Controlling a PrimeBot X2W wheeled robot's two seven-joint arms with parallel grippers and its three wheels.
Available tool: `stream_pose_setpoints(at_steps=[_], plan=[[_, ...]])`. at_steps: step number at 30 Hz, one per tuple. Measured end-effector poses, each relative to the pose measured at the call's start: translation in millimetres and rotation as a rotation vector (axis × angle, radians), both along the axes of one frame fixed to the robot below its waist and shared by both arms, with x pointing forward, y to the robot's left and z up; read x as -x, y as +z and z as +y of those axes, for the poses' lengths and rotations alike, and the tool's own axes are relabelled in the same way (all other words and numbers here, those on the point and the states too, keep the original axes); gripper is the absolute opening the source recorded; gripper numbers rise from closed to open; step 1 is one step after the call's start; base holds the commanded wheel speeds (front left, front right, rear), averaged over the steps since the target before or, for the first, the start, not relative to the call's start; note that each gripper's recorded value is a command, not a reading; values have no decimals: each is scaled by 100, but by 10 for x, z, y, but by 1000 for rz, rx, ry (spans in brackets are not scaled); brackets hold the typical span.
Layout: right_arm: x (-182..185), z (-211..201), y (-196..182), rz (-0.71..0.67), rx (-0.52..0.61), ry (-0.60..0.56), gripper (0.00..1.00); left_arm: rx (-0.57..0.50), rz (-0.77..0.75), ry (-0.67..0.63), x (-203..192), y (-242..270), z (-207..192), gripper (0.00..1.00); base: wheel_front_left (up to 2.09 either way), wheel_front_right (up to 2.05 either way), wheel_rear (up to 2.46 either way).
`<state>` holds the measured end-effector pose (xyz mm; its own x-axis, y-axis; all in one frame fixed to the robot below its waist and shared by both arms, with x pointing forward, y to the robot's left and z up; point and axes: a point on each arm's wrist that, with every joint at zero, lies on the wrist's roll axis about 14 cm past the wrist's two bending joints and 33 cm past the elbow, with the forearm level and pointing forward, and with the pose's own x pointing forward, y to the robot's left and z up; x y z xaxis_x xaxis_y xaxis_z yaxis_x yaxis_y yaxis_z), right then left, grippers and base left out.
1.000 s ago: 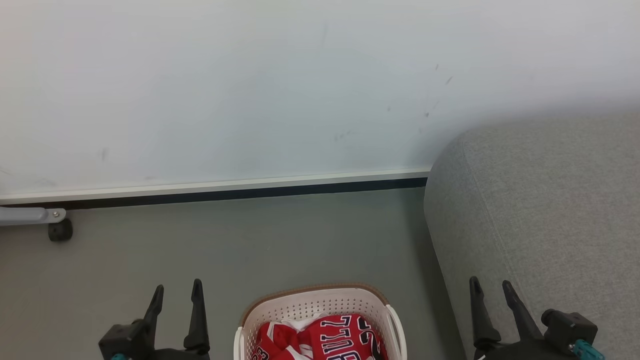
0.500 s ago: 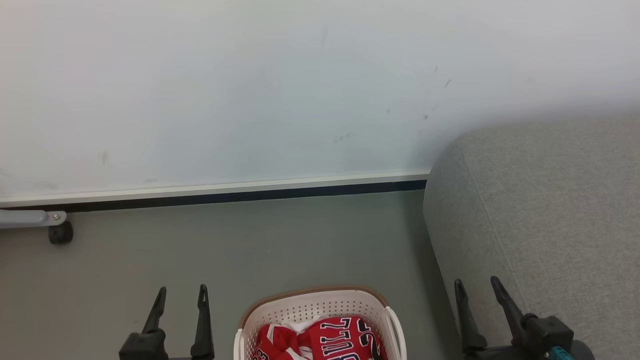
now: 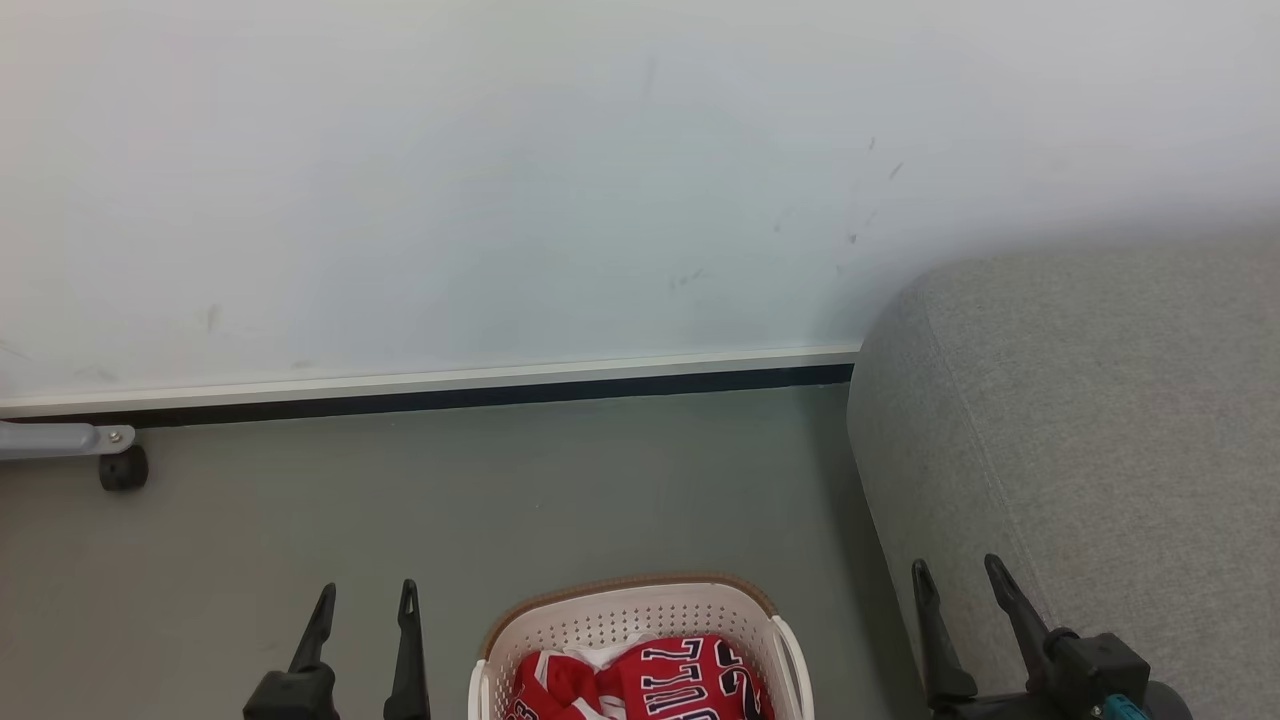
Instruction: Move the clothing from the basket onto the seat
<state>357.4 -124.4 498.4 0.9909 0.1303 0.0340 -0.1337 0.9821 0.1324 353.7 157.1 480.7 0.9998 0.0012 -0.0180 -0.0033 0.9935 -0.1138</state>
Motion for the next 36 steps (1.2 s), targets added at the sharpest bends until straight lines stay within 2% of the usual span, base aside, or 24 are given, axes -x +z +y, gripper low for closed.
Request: stream_pose_setpoints(at_steps=[16,25,36], plan=[[-21,-53,-40,9,14,-14,100,0,22,-33,-12,-78,-69,100,0,0,0],[-113,-151,-103,25,26,-32,100,-24,80,-119,-89,-276,-286,100,0,0,0],[-407,-339,-190,37,53,-72,100,-48,210,-234,-333,-740,-591,100,0,0,0]])
